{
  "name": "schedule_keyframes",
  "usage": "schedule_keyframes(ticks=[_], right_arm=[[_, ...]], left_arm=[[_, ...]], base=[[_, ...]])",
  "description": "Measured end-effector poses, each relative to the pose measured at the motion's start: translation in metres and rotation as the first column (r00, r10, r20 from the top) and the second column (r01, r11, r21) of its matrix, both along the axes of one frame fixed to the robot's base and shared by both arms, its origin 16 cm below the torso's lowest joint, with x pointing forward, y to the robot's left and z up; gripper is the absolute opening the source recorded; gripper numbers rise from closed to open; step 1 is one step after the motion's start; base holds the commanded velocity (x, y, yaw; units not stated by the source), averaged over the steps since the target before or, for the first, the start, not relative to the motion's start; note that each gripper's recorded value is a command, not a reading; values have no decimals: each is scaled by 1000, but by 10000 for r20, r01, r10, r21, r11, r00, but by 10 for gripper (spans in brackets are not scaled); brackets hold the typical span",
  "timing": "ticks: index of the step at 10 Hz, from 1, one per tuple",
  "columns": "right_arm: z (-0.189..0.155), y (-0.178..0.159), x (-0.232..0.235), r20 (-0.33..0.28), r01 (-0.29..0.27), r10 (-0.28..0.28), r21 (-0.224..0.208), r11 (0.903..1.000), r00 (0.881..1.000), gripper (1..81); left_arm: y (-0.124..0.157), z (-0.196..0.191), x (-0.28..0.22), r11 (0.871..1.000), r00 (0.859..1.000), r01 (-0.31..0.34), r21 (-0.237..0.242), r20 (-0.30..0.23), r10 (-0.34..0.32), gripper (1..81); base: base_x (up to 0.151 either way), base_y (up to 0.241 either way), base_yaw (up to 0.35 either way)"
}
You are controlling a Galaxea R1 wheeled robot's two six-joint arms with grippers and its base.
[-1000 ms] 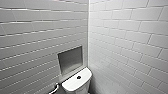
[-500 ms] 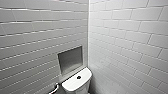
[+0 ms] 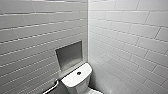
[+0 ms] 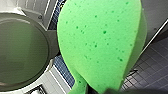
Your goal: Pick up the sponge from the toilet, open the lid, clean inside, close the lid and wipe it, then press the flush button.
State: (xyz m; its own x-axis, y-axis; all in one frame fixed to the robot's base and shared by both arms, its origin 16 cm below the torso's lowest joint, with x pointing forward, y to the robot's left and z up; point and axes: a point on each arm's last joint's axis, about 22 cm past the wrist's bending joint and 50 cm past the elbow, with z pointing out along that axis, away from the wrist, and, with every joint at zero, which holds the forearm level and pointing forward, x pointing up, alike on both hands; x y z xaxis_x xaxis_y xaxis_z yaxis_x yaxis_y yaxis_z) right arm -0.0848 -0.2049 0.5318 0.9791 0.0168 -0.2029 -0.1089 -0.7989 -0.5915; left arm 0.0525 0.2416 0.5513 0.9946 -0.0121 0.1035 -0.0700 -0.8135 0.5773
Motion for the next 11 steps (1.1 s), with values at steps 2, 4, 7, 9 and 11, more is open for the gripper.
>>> schedule_keyframes(ticks=[2, 4, 7, 9, 11], right_arm=[[0, -6, 11, 98, 44, -44, -44, 10000, 9999, 10], [8, 9, 13, 91, 92, -95, 281, 9996, 9999, 10], [7, 6, 18, 232, 204, -210, 242, 9995, 9995, 10], [8, 7, 18, 244, 223, -229, 254, 9994, 9994, 10], [7, 9, 20, 298, 281, -289, 277, 9992, 9991, 10]], left_arm=[[9, 36, 42, 9993, 9989, -25, -370, 458, 42, 811], [8, 78, 102, 9972, 9943, 105, -747, 1069, -25, 811], [-1, 126, 165, 9927, 9879, 380, -1142, 1538, -201, 811], [-1, 152, 203, 9912, 9826, 526, -1218, 1834, -296, 811], [-4, 185, 247, 9891, 9723, 698, -1295, 2307, -384, 811]], base=[[0, 0, 0], [0, 0, 0], [0, 0, 0], [0, 0, 0], [0, 0, 0]])
